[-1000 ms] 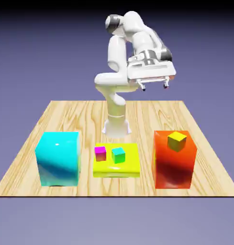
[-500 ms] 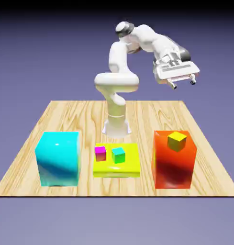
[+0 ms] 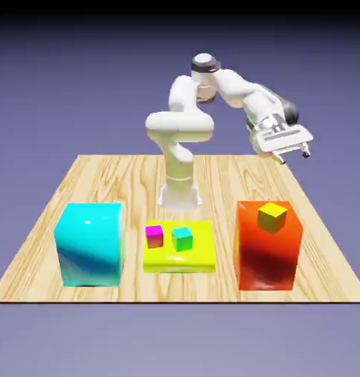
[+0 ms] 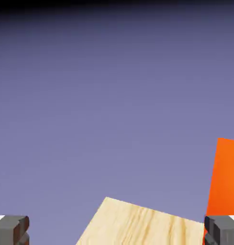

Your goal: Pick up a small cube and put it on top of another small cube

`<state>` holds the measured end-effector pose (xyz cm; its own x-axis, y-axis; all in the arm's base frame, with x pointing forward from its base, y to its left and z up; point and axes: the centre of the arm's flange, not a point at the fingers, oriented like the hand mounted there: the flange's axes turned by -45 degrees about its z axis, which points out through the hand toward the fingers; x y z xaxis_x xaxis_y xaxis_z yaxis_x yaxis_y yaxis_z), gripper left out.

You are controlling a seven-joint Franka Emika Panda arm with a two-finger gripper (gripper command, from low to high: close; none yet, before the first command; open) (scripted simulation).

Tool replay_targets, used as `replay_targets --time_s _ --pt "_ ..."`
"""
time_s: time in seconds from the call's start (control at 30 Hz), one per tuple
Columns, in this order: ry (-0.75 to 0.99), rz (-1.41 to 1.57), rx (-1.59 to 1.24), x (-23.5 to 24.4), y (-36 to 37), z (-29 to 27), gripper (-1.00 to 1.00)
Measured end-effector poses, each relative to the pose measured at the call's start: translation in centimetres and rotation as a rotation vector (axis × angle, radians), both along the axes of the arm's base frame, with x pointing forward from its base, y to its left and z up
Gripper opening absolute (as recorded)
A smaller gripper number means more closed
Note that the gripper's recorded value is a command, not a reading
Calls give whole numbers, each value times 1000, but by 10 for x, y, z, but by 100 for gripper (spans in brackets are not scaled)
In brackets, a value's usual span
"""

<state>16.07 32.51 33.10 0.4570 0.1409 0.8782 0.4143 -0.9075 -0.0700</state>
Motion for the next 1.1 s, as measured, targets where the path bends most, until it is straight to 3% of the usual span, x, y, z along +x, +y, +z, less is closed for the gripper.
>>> replay_targets --time_s 0.5,0.67,0.87,0.9,1.1 --pt "5 -16 -56 -11 -55 -164 0" --pt "1 -47 -76 -3 -96 -212 0" --pt "-1 -46 -74 31 -81 -250 0" --pt "0 -48 -76 38 -80 -257 -100" --pt "-1 -45 -73 9 -89 -226 -100"
